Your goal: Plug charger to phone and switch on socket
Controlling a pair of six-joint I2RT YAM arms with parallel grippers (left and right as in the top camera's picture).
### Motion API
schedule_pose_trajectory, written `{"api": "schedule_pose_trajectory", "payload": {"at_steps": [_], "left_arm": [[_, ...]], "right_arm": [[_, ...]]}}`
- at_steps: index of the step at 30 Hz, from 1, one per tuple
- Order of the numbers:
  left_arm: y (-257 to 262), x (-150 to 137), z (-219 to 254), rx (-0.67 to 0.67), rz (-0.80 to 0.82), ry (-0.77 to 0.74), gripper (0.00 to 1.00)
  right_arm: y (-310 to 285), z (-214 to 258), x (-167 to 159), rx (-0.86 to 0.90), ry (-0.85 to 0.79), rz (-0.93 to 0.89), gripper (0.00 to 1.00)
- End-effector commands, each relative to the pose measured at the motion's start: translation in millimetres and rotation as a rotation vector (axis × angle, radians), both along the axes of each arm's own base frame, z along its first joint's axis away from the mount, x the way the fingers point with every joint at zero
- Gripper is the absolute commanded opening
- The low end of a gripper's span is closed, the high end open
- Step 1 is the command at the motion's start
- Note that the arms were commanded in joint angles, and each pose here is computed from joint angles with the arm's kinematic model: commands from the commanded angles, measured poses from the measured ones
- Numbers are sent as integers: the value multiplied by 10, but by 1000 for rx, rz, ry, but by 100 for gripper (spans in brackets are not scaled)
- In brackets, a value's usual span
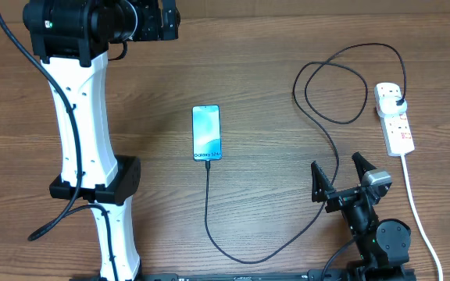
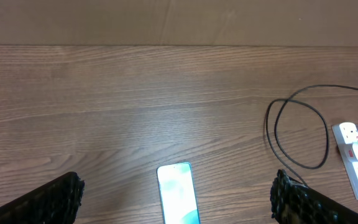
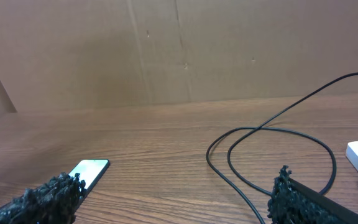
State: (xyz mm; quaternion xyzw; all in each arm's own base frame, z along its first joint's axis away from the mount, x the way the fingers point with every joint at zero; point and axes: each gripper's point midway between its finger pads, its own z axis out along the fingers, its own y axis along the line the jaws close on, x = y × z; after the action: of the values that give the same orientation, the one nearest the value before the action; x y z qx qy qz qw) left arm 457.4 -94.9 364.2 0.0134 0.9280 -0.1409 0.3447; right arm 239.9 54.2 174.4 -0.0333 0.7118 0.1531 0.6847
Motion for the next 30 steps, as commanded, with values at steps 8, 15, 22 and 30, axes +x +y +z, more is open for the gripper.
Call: {"api": "schedule_pose_trajectory", "payload": {"at_steps": [8,15,22,30], "left_arm": [[-13,-24,19,12,-7,-5,100],[-7,-79,65,12,-7,-6,99],[80,-656,157,25,-7,85,100],[228,-1674,93,37,-7,175,100]], "right_arm": [[22,-20,-5,3,-3,11,100],[22,-19,-5,3,-3,11,100],[22,-19,-5,3,-3,11,100],[23,-19,-5,3,-3,11,100]]}}
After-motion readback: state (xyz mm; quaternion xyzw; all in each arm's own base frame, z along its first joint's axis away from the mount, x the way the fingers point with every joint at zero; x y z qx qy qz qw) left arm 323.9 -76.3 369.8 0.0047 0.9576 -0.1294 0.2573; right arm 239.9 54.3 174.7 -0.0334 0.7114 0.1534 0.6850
